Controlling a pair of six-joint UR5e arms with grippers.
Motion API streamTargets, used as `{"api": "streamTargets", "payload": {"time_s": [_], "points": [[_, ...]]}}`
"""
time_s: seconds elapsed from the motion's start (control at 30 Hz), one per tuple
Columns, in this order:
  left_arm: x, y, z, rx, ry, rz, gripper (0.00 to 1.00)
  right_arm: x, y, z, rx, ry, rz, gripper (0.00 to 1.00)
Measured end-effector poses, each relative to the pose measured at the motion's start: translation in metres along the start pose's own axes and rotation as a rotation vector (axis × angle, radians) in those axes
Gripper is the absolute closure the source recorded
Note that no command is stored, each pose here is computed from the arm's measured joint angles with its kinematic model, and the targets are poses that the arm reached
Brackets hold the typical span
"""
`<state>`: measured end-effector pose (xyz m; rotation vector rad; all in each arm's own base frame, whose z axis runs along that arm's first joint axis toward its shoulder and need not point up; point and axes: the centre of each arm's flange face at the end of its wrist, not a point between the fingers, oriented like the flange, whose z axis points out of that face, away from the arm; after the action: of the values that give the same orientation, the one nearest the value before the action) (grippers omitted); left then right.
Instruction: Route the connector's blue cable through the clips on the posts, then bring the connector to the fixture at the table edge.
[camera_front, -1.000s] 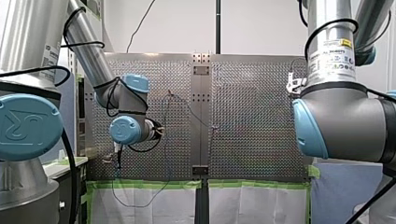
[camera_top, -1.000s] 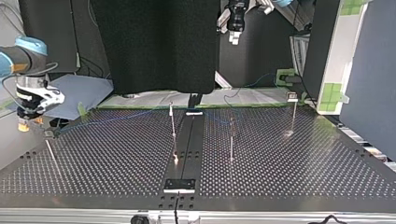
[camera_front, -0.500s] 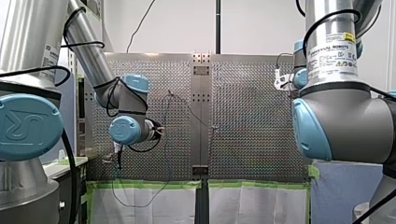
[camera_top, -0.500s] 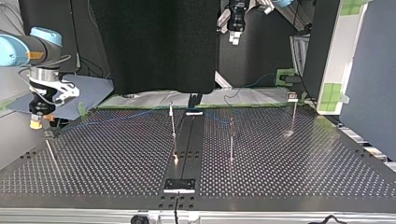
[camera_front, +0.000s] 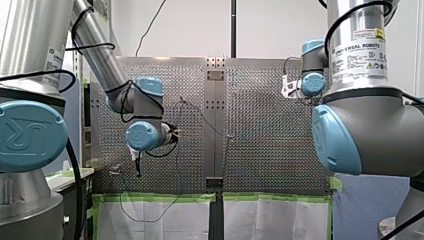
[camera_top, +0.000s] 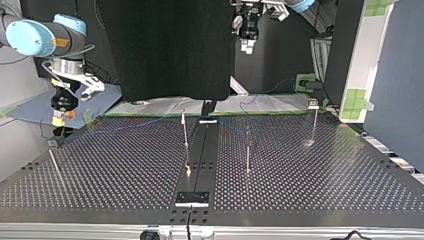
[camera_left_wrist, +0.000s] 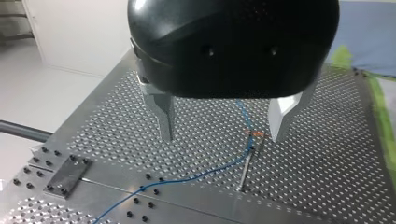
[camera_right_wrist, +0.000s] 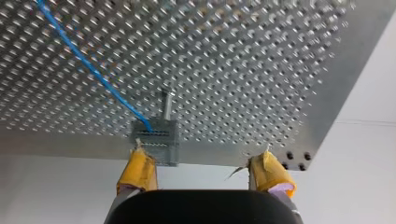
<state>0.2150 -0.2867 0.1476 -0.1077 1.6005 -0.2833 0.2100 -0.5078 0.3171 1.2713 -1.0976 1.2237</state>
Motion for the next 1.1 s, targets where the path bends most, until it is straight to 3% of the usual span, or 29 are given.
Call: {"api": "streamTargets", "payload": {"time_s": [0.23, 0.33, 0.6, 0.8, 1.1], "points": [[-0.005, -0.007, 0.008, -0.002, -0.009, 0.002, 0.02, -0.043, -0.026, -0.016, 0.006, -0.072, -0.017, 0.0], [-0.005, -0.005, 0.008, -0.018, -0.003, 0.023, 0.02, -0.055, -0.038, -0.018, 0.007, -0.086, -0.016, 0.0], [-0.004, -0.002, 0.005, -0.045, 0.008, 0.061, 0.02, -0.079, -0.069, -0.019, 0.006, -0.082, 0.001, 0.0], [-0.004, -0.002, 0.005, -0.045, 0.009, 0.063, 0.02, -0.098, -0.09, -0.026, 0.009, -0.105, -0.005, 0.0], [-0.004, -0.002, 0.005, -0.044, 0.009, 0.066, 0.02, -0.103, -0.122, -0.043, 0.057, -0.112, -0.015, 0.0]]}}
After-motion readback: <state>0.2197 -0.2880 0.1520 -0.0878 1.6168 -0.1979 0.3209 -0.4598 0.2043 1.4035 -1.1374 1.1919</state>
